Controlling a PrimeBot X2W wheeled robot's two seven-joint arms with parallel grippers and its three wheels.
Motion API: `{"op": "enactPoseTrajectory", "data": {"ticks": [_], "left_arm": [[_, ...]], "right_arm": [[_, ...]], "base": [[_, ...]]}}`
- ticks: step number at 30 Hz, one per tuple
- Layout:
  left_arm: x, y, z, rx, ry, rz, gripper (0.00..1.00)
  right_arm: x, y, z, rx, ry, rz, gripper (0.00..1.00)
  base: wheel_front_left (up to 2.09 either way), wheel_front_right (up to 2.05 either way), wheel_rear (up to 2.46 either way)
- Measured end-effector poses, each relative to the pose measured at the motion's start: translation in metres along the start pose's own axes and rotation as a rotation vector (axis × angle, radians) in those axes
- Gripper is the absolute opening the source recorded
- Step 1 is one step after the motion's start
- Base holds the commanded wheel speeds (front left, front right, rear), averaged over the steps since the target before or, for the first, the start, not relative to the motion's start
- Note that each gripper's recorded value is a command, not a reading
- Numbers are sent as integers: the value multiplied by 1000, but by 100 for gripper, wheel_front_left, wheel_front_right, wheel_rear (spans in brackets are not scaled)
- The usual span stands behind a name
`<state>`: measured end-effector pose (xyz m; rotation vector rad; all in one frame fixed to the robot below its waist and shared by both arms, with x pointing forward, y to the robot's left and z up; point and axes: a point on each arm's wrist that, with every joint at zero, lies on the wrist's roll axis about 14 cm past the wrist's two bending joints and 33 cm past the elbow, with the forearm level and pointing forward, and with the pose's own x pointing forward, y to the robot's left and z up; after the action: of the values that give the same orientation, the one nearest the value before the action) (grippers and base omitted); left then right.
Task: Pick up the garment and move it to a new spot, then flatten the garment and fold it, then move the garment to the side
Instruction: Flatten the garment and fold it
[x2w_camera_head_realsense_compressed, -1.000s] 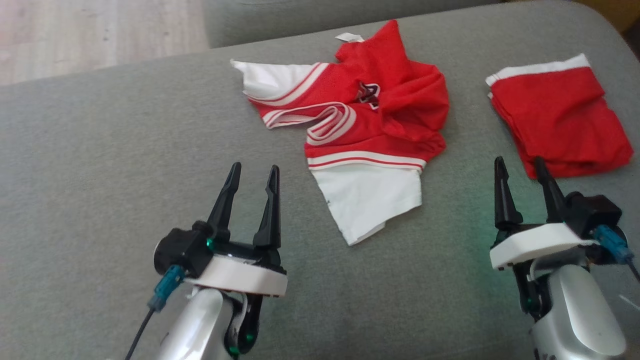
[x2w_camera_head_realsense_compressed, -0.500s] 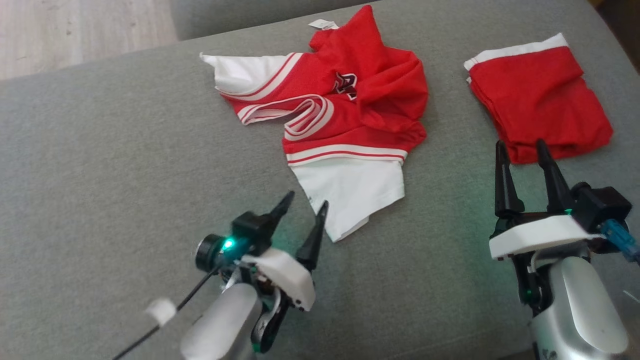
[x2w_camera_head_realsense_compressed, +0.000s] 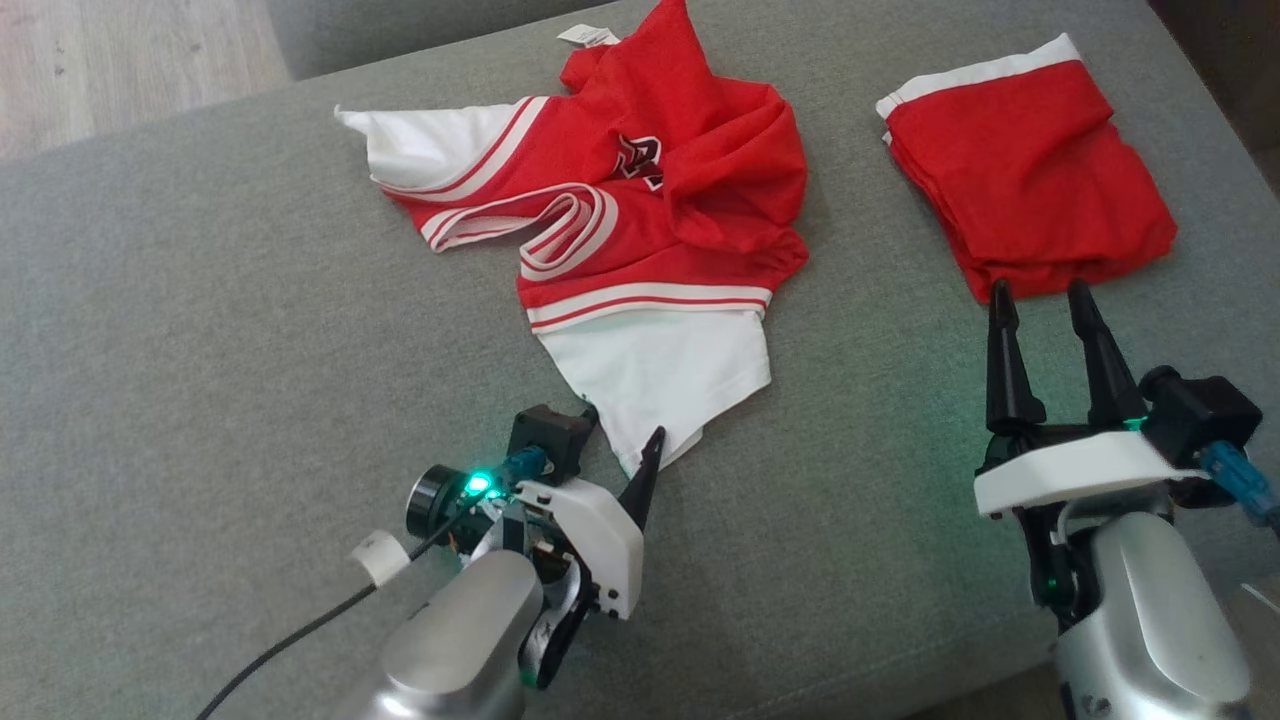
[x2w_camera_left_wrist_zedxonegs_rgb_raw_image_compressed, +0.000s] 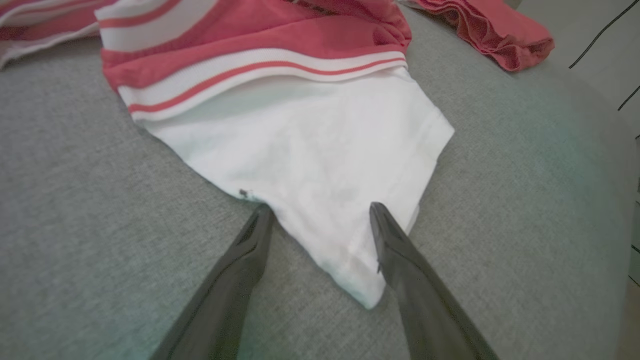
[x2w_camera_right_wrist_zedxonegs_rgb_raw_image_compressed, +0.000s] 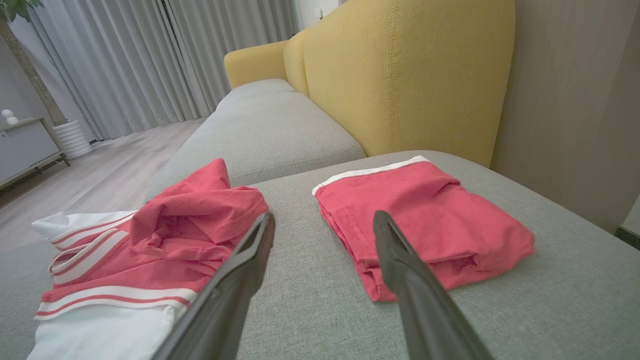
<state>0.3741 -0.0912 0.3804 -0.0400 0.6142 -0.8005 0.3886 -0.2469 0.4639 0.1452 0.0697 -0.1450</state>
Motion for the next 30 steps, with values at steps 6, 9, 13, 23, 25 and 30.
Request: {"op": "enactPoseTrajectory", "data": {"ticks": [6,9,13,23,25,30], "left_arm": [[1,0,-2,7,16,3,100],[1,-1,-3,2,21,2,100],[3,-4,-5,-11,31,-12,100],[13,-5,2,-24,7,-38,0],[12,-1,6,-30,-25,-22,0],[-3,33,43,-95,-238,106,0]], "right_arm": [[-1,-1,0,4,-3,-2,100],[-1,0,1,6,-10,0,100],[-1,2,-1,3,-4,7,100],[3,-5,2,13,-14,-14,100],[3,-6,3,15,-19,-18,100],[7,1,8,20,-35,1,100]], "base": [[0,0,0],[0,0,0],[0,0,0],[0,0,0],[0,0,0],[0,0,0]]}}
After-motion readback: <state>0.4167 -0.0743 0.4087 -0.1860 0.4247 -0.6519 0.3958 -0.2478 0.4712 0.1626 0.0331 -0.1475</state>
